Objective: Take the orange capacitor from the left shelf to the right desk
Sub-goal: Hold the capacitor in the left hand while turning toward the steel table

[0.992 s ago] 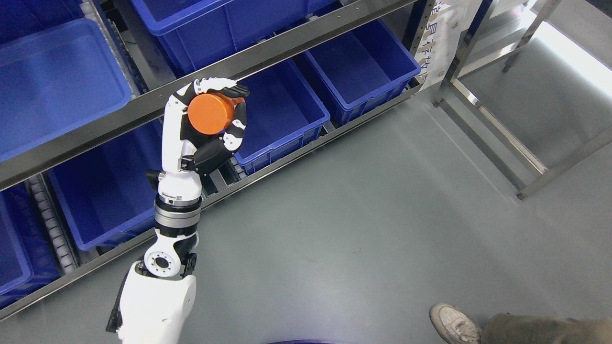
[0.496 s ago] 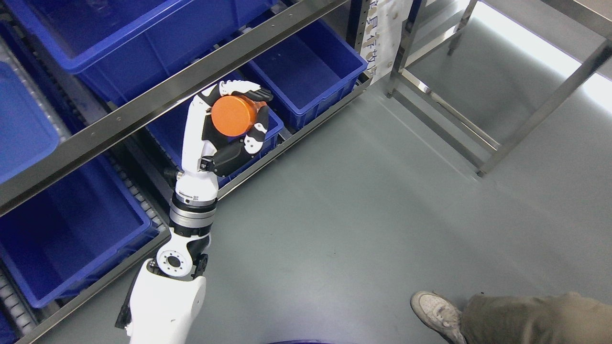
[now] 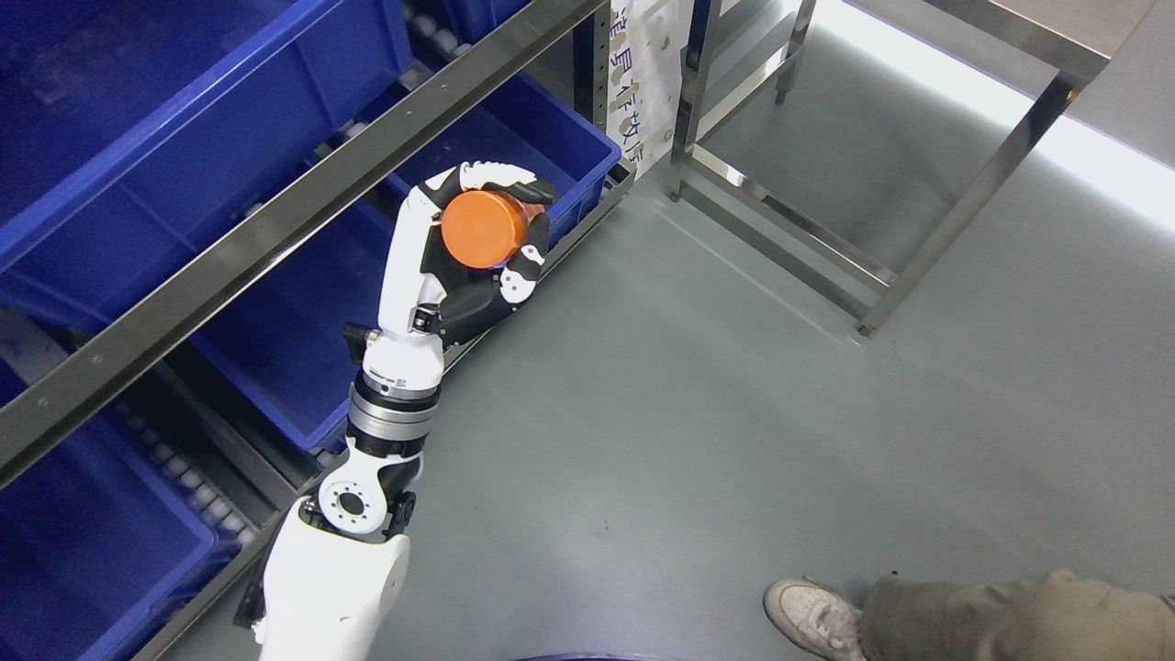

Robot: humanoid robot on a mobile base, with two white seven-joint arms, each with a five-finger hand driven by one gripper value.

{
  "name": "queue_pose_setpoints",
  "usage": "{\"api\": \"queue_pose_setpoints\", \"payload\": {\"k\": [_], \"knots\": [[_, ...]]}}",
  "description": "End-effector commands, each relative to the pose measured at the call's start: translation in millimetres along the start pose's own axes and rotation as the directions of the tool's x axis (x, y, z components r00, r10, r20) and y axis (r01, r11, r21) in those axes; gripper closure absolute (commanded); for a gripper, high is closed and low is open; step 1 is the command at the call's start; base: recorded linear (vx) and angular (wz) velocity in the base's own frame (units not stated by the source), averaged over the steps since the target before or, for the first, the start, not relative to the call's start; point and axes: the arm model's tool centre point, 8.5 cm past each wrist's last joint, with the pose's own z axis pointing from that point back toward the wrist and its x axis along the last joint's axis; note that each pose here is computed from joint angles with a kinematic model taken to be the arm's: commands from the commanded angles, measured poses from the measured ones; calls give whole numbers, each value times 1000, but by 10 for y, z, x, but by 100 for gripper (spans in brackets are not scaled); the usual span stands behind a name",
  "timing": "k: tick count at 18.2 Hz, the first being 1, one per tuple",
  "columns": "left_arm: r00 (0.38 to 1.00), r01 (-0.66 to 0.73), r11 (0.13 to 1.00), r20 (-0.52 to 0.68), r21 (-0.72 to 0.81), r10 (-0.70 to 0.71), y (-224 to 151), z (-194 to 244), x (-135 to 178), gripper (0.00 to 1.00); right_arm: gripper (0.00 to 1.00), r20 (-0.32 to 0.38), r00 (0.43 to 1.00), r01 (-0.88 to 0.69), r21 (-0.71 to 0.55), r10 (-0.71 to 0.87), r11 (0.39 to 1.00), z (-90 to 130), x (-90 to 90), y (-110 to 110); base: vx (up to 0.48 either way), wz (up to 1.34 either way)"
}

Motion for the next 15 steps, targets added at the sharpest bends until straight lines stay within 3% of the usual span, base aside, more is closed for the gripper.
{"api": "queue_pose_setpoints", "payload": {"k": [1,7,15], "knots": [[1000,-19,999,-2,-45,19,-106,-13,-6,98,0,-2,1000,5,-17,-5,1000,-6,-73,-115,270,-206],[994,-110,980,-21,-168,108,-555,-149,-15,97,0,-2,1000,5,-17,-5,1000,-6,-73,-115,305,-260],[994,-112,969,-34,-222,107,-635,-417,-30,97,0,-2,1000,5,-17,-5,1000,-6,-73,-115,366,-324]]}}
